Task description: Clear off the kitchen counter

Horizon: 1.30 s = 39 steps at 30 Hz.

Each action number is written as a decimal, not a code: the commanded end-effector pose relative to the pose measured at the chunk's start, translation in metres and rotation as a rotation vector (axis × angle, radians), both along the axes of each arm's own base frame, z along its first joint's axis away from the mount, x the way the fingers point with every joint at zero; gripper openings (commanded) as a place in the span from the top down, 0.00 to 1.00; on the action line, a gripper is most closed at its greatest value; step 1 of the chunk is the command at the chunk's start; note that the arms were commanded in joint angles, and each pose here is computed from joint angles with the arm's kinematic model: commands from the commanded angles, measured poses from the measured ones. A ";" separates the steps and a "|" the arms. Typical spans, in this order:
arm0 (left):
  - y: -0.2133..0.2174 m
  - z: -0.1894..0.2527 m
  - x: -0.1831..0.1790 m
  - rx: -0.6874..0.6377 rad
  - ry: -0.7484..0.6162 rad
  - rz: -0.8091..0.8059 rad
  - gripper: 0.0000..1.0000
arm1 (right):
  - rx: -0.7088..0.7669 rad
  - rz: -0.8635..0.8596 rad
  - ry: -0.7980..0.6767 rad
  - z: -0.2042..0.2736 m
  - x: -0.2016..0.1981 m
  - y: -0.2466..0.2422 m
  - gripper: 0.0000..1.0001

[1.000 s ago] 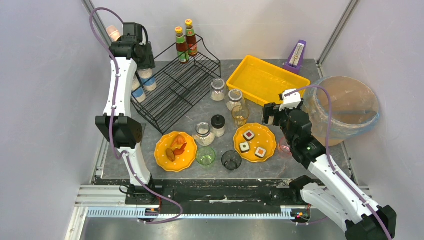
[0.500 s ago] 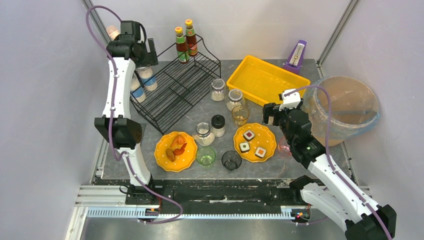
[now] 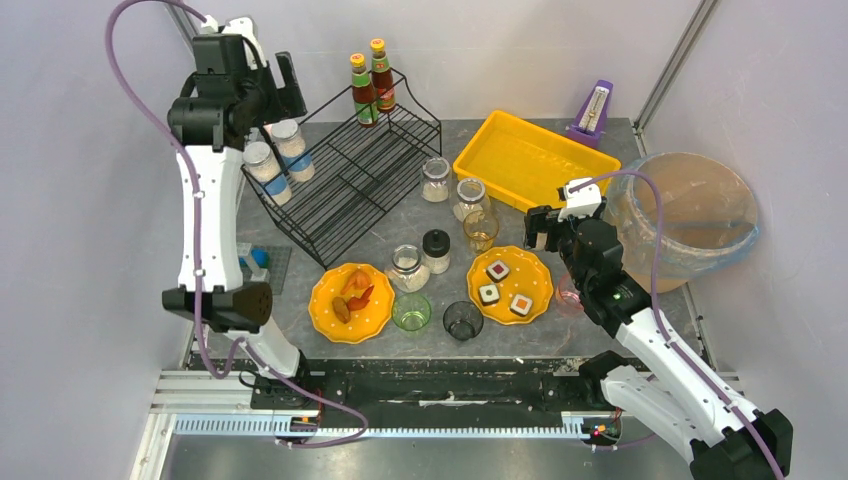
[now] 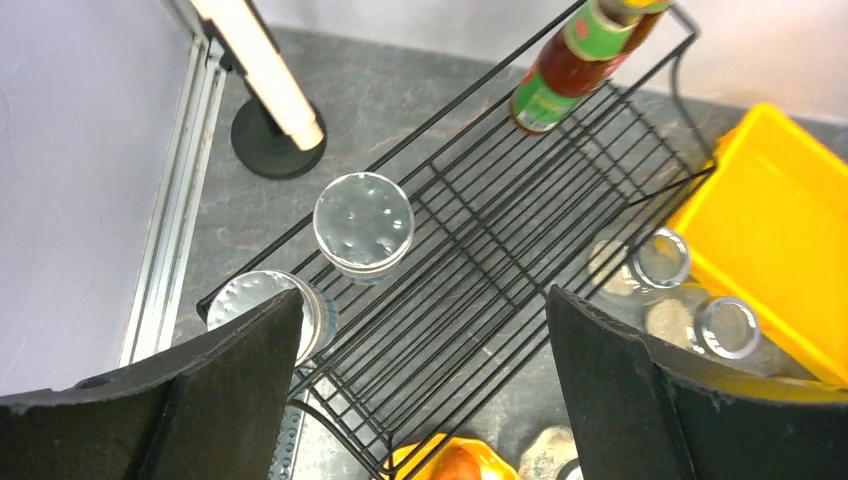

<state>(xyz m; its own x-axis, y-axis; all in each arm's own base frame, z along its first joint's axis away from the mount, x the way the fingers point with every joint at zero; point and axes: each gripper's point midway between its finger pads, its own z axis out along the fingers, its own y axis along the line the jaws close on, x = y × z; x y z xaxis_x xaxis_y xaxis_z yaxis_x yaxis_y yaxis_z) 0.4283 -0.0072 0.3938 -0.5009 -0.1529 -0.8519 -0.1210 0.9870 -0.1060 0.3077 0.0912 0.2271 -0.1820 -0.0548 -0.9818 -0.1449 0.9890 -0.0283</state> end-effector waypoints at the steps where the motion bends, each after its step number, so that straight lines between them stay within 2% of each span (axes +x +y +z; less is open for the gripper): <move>1: -0.033 0.035 -0.016 -0.074 -0.123 -0.094 0.04 | 0.048 0.020 -0.060 0.025 0.000 0.005 0.02; 5: -0.079 0.040 -0.032 -0.068 -0.154 -0.241 0.04 | 0.052 0.023 -0.064 0.027 -0.001 0.006 0.02; 10: -0.124 0.015 -0.051 -0.040 -0.113 -0.346 0.04 | 0.058 0.028 -0.065 0.029 -0.001 0.007 0.02; 23: -0.236 -0.126 -0.116 0.040 0.070 -0.755 0.05 | 0.095 0.082 -0.050 0.035 0.003 0.021 0.02; 28: -0.267 -0.168 -0.119 0.022 0.100 -0.789 0.05 | 0.094 0.081 -0.039 0.038 0.001 0.020 0.02; 39: -0.294 -0.249 -0.109 0.106 0.223 -0.785 0.05 | 0.066 0.038 -0.068 0.050 -0.002 0.008 0.02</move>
